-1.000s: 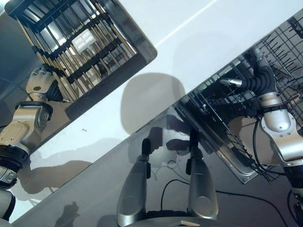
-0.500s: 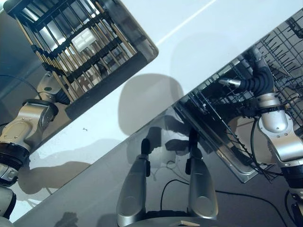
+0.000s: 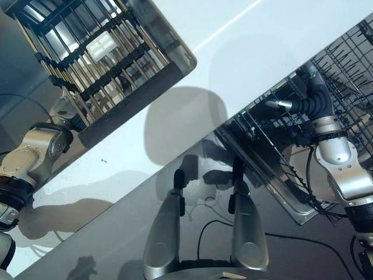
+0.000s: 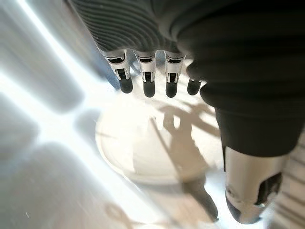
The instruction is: Pick up plates and place into dishwasher.
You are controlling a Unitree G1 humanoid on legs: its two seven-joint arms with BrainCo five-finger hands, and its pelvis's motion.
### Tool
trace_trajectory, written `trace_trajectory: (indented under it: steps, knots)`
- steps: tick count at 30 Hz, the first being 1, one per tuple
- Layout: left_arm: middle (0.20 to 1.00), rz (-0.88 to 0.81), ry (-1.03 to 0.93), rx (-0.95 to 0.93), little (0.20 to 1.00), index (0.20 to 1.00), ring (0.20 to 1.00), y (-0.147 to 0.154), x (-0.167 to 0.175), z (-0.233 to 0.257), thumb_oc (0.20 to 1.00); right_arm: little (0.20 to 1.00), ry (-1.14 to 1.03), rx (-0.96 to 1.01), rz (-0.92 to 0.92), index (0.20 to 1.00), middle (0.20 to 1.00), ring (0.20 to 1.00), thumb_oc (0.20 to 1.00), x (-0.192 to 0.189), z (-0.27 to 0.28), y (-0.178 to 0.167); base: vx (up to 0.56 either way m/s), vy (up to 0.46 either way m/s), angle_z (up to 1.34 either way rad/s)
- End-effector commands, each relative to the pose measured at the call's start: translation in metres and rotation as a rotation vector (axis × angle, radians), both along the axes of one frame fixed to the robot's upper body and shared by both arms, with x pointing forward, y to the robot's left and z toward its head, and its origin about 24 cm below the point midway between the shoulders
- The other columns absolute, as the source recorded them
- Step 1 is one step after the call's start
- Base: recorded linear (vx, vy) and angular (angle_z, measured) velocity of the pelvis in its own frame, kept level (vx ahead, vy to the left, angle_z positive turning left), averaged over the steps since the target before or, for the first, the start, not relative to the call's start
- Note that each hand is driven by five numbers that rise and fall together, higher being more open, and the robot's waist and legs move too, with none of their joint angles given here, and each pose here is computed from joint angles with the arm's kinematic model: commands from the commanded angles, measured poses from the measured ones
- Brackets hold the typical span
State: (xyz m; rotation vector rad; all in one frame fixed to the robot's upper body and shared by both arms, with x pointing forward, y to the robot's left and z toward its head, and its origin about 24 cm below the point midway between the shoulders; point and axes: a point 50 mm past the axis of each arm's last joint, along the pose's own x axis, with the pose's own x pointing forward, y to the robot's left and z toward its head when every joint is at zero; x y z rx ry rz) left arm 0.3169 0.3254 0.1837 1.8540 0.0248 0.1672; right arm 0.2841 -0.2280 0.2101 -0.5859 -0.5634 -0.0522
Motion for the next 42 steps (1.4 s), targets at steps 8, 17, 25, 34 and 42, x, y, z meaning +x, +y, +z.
trace_trajectory:
  steps: [8,17,25,34,42]
  knots:
    - [1.000,0.057,-0.049,0.066,1.000,1.000,1.000,-0.015,0.013,-0.054,1.000,1.000,-0.175,0.050,0.042,1.000,1.000,1.000,1.000,-0.001,0.030,0.019,0.00,-0.054,0.01]
    - [1.000,-0.016,0.106,0.078,1.000,1.000,1.000,-0.038,0.021,-0.086,1.000,1.000,-0.181,0.055,0.057,1.000,1.000,1.000,1.000,0.002,0.029,0.027,0.00,-0.003,-0.03]
    - [1.000,0.086,0.035,-0.046,1.000,1.000,1.000,-0.029,0.016,-0.089,1.000,1.000,-0.180,0.045,0.077,1.000,1.000,1.000,1.000,0.000,0.027,0.029,0.00,0.012,-0.05]
    - [1.000,0.321,-0.369,-0.324,1.000,1.000,1.000,0.018,0.007,-0.039,1.000,1.000,-0.175,0.037,0.051,1.000,1.000,1.000,1.000,-0.001,0.026,0.029,0.00,0.000,0.00]
    - [1.000,0.400,-0.635,-0.447,1.000,1.000,1.000,0.042,-0.012,-0.003,1.000,1.000,-0.178,0.035,0.029,1.000,1.000,1.000,1.000,-0.007,0.027,0.023,0.00,0.006,0.00]
